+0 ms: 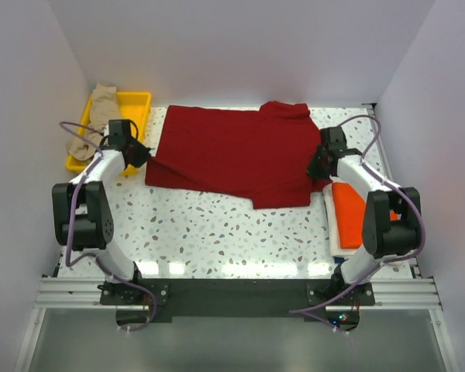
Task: Fold and stack the t-shirts
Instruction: Fold the tshirt
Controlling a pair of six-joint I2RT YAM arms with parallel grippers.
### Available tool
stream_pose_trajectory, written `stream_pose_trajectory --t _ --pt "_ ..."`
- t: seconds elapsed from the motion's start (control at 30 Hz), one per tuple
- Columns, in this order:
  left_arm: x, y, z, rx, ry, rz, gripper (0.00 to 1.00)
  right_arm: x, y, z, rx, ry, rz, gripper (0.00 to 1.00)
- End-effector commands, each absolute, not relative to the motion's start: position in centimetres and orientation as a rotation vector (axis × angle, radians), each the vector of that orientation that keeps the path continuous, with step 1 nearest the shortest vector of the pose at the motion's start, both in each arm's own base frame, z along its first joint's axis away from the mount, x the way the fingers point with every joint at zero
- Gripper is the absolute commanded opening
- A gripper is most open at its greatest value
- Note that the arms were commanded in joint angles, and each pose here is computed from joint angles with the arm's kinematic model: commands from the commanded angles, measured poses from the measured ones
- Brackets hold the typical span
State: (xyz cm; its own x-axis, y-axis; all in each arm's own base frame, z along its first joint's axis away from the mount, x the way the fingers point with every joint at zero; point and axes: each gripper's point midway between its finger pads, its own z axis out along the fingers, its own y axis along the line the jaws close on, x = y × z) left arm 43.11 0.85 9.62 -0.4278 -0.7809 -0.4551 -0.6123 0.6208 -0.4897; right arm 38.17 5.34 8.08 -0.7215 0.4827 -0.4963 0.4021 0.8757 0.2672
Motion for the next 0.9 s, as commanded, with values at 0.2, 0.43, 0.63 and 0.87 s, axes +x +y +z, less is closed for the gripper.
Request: stream_pose_trajectory --t 0.2,0.43,0.63,0.87 --pt "47.4 0.3 9.0 -1.097 2.167 -0.326 0.0 41.5 3.4 8.0 0.717 2.427 0.193 0.0" --pt "48.2 0.0 8.8 -1.08 2.172 -0.325 0.0 41.1 2.2 7.6 0.76 2.408 0.218 0.0" --pt "48.9 0.0 8.3 -1.075 2.184 -0.32 0.0 41.0 2.5 6.9 0.755 2.428 0.241 0.0" --pt "50.4 0.0 9.0 -1.044 2.181 -0.324 0.0 41.2 0.9 6.6 0.811 2.403 0.23 0.0"
